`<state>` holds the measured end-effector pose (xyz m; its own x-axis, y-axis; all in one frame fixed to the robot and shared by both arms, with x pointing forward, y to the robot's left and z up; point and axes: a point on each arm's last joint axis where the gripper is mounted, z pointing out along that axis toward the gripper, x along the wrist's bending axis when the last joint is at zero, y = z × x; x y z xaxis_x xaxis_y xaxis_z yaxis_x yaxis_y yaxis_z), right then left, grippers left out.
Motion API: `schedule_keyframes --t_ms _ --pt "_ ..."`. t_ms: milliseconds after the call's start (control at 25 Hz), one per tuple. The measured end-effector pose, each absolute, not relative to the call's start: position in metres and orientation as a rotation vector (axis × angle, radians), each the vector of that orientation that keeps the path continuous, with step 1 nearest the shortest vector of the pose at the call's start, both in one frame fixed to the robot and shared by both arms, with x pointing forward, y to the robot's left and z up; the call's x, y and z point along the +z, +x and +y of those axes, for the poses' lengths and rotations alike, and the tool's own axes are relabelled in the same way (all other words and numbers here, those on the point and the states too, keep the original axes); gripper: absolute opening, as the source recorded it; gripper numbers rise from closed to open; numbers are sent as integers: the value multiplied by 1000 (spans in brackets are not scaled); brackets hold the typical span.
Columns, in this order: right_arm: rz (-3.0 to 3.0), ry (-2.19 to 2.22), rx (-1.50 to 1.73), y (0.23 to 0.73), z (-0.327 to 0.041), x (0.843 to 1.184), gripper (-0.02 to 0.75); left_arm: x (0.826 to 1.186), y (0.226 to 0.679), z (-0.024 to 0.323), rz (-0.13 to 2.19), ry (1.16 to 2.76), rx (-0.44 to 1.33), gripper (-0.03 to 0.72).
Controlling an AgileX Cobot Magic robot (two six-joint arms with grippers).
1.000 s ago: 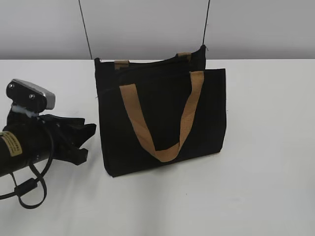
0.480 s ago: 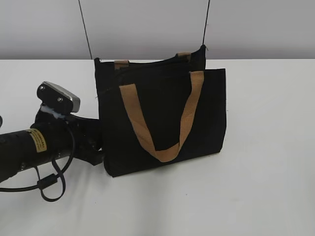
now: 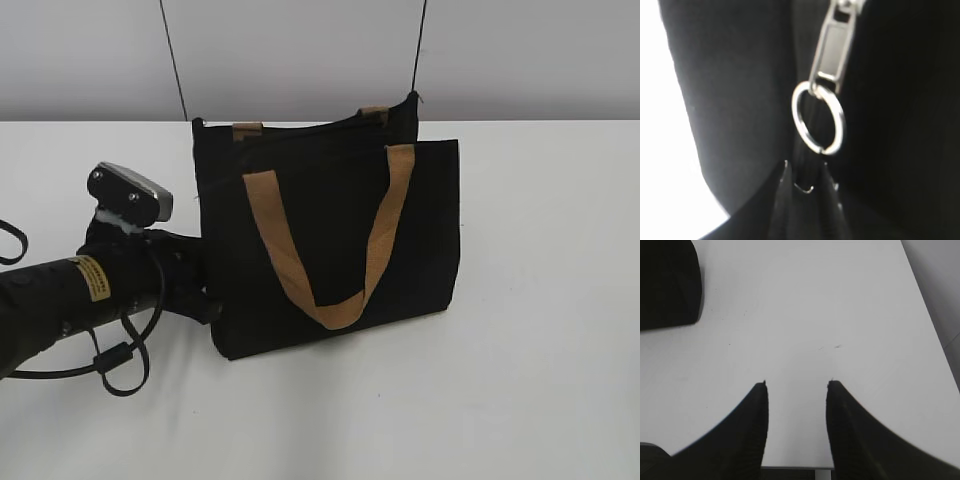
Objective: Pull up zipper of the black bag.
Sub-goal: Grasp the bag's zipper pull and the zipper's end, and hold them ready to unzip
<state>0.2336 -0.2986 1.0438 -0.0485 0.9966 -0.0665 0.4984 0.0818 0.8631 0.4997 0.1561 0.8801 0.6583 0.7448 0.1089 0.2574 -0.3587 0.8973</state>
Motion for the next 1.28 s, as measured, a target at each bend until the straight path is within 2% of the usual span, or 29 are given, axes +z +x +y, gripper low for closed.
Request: schedule_keyframes --t_ms 240,440,920,1280 --pt "1642 1505 878 234 -299 1044 308 881 502 158 820 1899 655 15" --pt "1642 1505 878 234 -299 1044 308 896 498 163 860 1878 683 10" --pt "1642 1505 878 234 -299 1044 308 969 470 181 837 1806 782 8" --pt "1642 1505 878 234 -299 1044 308 992 464 183 781 1711 832 8"
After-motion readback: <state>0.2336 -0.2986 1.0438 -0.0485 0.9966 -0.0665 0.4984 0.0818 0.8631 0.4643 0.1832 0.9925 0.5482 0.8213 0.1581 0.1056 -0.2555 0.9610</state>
